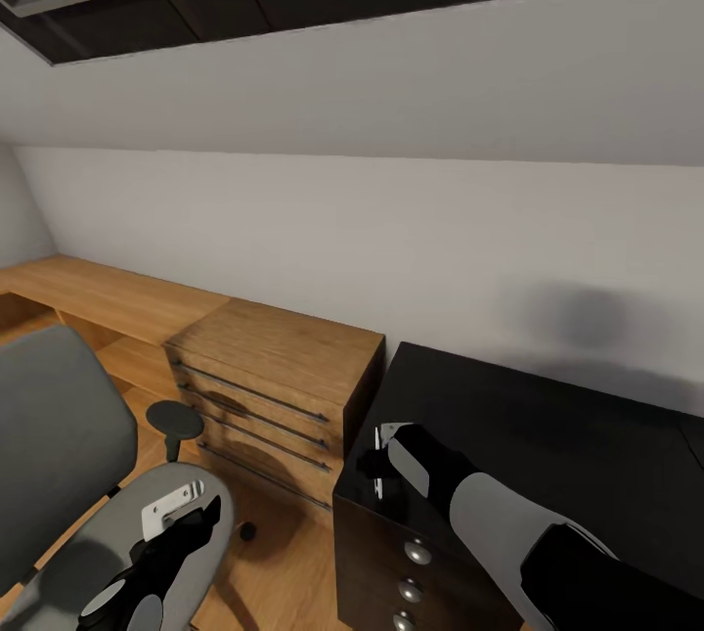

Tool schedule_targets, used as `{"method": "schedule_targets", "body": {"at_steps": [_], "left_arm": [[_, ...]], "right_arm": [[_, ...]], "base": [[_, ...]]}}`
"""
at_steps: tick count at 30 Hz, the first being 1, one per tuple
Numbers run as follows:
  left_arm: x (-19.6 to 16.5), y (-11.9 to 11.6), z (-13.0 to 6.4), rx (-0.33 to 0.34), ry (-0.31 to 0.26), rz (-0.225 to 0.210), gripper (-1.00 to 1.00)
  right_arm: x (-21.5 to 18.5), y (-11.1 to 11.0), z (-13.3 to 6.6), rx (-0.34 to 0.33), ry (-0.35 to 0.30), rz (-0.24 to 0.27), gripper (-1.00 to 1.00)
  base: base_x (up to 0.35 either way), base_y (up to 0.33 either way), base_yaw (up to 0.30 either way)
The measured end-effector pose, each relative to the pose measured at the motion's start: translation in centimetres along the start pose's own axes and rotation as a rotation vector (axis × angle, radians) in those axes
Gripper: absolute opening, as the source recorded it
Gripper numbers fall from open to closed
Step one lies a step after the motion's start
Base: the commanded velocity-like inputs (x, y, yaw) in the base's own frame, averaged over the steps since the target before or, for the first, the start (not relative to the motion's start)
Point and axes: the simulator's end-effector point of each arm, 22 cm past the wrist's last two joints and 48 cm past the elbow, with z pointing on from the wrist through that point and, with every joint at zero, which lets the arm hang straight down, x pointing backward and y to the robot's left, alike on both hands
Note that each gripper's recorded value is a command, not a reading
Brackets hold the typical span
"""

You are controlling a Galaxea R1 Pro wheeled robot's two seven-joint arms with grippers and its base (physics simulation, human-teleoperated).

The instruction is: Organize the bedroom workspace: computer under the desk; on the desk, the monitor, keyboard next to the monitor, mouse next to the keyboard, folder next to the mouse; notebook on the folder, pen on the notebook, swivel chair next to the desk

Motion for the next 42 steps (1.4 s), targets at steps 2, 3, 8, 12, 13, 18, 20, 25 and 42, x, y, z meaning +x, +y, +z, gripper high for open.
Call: {"method": "schedule_targets", "body": {"at_steps": [2,3,8,12,13,18,20,25,42], "left_arm": [[0.0,0.0,0.0,0.0,0.0,0.0,1.0],[0.0,0.0,0.0,0.0,0.0,0.0,1.0],[0.4,0.1,0.4,0.001,0.0,0.0,1.0],[0.4,0.1,0.4,0.001,-0.001,0.0,1.0],[0.4,0.1,0.4,0.0,-0.001,0.0,1.0],[0.9,0.2,0.7,0.001,0.0,0.0,1.0],[0.9,0.2,0.7,0.001,-0.001,0.0,1.0],[0.8,0.2,0.7,0.002,-0.002,0.0,1.0],[1.3,0.4,1.1,0.001,-0.002,0.0,1.0]], "right_arm": [[0.0,0.0,0.0,0.0,0.0,0.0,1.0],[0.0,0.0,0.0,0.0,0.001,0.0,1.0],[0.3,-0.1,0.5,0.0,0.0,0.0,1.0],[0.2,-0.1,0.5,0.001,-0.001,-0.001,1.0],[0.2,-0.1,0.5,0.001,-0.001,-0.001,1.0],[0.5,-0.2,1.1,0.0,0.0,-0.001,1.0],[0.5,-0.2,1.1,0.0,0.0,-0.001,1.0],[0.5,-0.2,1.1,0.0,-0.001,-0.001,1.0],[0.7,-0.3,1.5,0.006,-0.001,-0.009,1.0]], "base": [[0.0,0.0,0.0],[0.0,0.0,0.0],[0.0,0.0,0.0],[0.0,0.0,0.0],[0.0,0.0,0.0],[0.0,0.0,0.0],[0.0,0.0,0.0],[0.0,0.0,0.0],[0.0,0.0,0.0]]}}
